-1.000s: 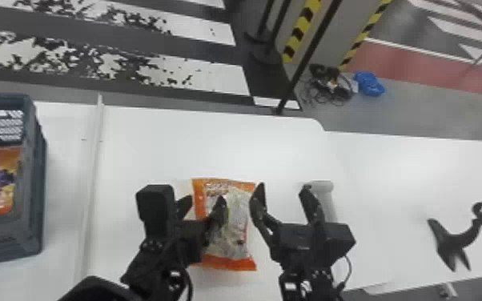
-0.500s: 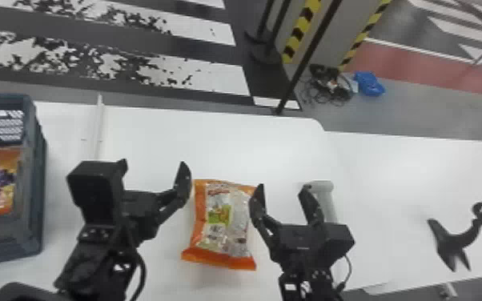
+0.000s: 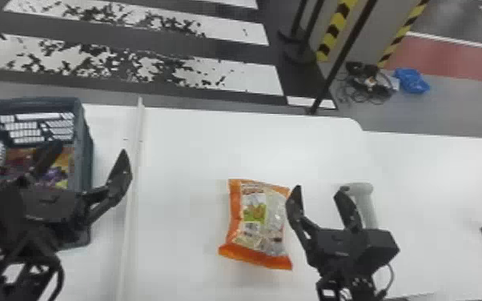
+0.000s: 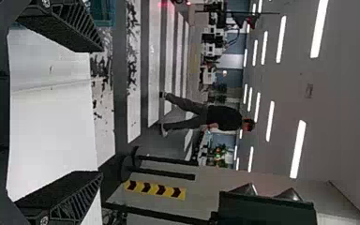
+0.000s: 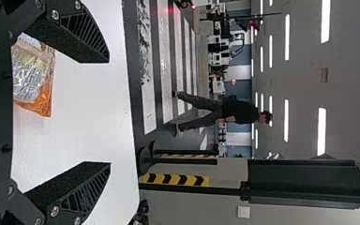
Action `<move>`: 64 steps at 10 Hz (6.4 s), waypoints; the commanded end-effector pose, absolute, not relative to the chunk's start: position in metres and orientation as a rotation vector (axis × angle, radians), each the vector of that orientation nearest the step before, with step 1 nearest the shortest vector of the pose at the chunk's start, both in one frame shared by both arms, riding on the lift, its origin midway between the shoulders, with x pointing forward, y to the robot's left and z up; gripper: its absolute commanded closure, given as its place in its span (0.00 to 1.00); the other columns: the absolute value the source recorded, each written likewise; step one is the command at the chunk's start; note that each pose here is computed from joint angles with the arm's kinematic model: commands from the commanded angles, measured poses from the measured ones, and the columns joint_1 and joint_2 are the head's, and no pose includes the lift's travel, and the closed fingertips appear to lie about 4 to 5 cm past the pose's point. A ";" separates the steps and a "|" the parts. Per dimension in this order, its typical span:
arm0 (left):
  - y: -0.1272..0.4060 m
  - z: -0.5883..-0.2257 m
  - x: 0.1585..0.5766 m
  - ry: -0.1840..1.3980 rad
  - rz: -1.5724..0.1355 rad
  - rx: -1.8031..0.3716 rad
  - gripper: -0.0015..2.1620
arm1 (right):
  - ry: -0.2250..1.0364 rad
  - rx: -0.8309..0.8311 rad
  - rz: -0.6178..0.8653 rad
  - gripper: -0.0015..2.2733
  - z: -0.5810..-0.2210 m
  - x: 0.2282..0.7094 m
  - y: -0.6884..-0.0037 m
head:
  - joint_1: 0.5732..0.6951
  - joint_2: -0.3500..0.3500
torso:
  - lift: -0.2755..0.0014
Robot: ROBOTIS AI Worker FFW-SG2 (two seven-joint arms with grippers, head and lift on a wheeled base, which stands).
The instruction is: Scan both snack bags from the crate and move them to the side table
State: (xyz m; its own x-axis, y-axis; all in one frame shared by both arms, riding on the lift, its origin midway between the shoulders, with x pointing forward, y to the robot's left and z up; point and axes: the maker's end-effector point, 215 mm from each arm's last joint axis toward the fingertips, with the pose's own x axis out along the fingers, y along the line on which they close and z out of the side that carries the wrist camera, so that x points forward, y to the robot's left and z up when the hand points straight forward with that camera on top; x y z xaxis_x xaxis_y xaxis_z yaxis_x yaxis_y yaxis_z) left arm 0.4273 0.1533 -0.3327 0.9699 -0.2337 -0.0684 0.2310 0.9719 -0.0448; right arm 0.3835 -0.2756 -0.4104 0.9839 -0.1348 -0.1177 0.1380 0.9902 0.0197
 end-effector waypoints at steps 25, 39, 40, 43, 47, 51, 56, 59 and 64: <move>0.247 -0.339 0.390 -0.022 -0.148 -0.039 0.05 | 0.433 -0.149 0.154 0.99 -0.500 0.391 -0.195 | 1.00 0.63 | 0.72; 0.246 -0.343 0.386 -0.028 -0.146 -0.072 0.05 | 0.527 -0.166 0.084 0.99 -0.499 0.366 -0.252 | 1.00 0.50 | 0.72; 0.246 -0.344 0.384 -0.036 -0.144 -0.077 0.05 | 0.585 -0.150 0.102 0.99 -0.513 0.352 -0.250 | 1.00 0.49 | 0.72; 0.242 -0.343 0.385 -0.041 -0.151 -0.082 0.05 | 0.655 -0.130 0.135 0.99 -0.523 0.333 -0.240 | 1.00 0.49 | 0.72; 0.241 -0.344 0.384 -0.040 -0.154 -0.082 0.06 | 0.597 -0.174 0.078 0.99 -0.492 0.349 -0.259 | 1.00 0.49 | 0.72; 0.239 -0.343 0.384 -0.041 -0.157 -0.085 0.06 | 0.829 -0.112 0.155 0.99 -0.516 0.301 -0.234 | 1.00 0.49 | 0.72; 0.237 -0.344 0.383 -0.040 -0.162 -0.083 0.06 | 0.809 -0.112 0.153 0.99 -0.484 0.310 -0.231 | 1.00 0.51 | 0.72; 0.237 -0.345 0.383 -0.035 -0.163 -0.083 0.06 | 0.791 -0.111 0.181 0.99 -0.480 0.319 -0.214 | 1.00 0.53 | 0.72; 0.244 -0.350 0.382 -0.030 -0.152 -0.083 0.06 | 0.865 -0.166 0.212 0.99 -0.541 0.315 -0.202 | 1.00 0.58 | 0.72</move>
